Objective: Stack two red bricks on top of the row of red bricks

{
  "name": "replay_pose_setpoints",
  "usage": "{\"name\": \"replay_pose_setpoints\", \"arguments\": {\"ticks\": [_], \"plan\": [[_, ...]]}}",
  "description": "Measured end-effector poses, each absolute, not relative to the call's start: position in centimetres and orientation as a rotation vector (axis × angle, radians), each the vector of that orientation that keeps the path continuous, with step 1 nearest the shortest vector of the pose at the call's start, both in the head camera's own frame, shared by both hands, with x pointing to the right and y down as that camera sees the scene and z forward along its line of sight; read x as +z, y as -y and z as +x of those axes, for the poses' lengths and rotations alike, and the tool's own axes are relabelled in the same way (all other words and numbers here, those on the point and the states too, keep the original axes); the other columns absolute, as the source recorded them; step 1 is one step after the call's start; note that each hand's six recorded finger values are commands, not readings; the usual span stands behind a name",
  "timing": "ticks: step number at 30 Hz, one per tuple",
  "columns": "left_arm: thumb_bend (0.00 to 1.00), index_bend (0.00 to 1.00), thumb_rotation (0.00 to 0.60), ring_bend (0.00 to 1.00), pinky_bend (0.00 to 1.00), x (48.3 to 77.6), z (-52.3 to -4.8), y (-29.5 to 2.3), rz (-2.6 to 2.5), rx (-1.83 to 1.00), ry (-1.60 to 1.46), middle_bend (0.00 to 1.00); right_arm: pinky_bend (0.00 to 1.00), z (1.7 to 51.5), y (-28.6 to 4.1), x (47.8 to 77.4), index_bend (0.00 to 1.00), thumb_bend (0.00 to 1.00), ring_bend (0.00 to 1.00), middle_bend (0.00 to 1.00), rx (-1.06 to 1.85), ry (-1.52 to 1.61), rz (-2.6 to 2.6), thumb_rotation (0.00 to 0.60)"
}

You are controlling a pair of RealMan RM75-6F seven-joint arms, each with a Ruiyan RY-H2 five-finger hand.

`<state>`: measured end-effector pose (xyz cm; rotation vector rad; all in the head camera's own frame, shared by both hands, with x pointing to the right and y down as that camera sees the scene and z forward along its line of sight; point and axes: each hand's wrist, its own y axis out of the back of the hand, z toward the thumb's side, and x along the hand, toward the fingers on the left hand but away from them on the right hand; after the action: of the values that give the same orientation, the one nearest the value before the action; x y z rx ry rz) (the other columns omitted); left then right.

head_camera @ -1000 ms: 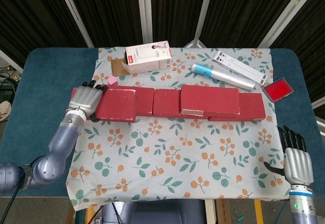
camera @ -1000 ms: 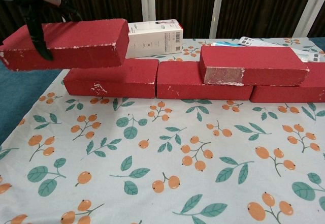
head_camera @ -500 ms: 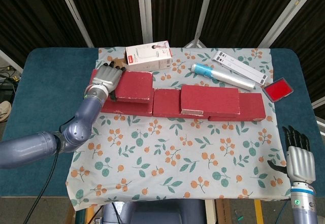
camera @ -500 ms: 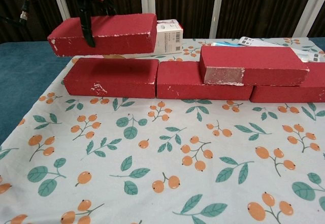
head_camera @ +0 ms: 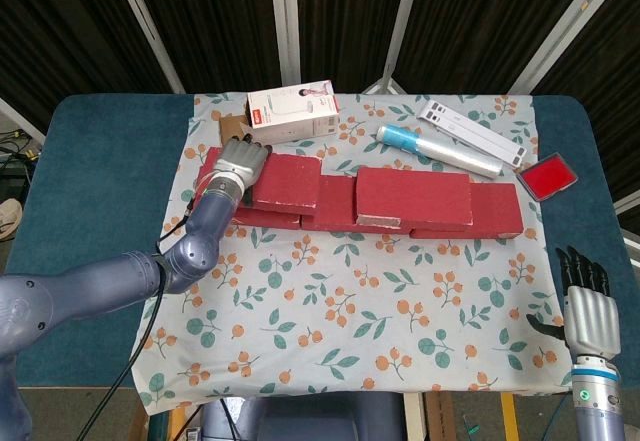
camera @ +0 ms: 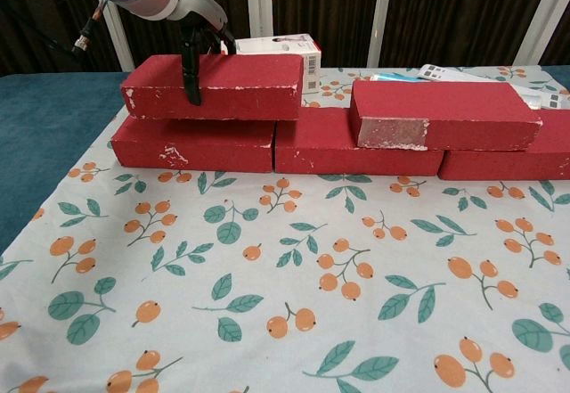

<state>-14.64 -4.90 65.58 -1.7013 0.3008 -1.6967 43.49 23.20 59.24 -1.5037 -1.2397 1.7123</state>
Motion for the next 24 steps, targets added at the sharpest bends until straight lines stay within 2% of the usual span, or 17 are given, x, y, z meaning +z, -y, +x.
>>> {"name": "replay_pose_setpoints", "arguments": {"ticks": [24], "plan": [[0.00,0.40,0.600,0.03,0.12,66.6,-9.5,3.8,-1.642,-1.685,-0.242,0.40,0.00,44.2,-23.0,59.1,0.00,0.02,0.00,0.00,1.709,1.270,-1.515,0.600]]}}
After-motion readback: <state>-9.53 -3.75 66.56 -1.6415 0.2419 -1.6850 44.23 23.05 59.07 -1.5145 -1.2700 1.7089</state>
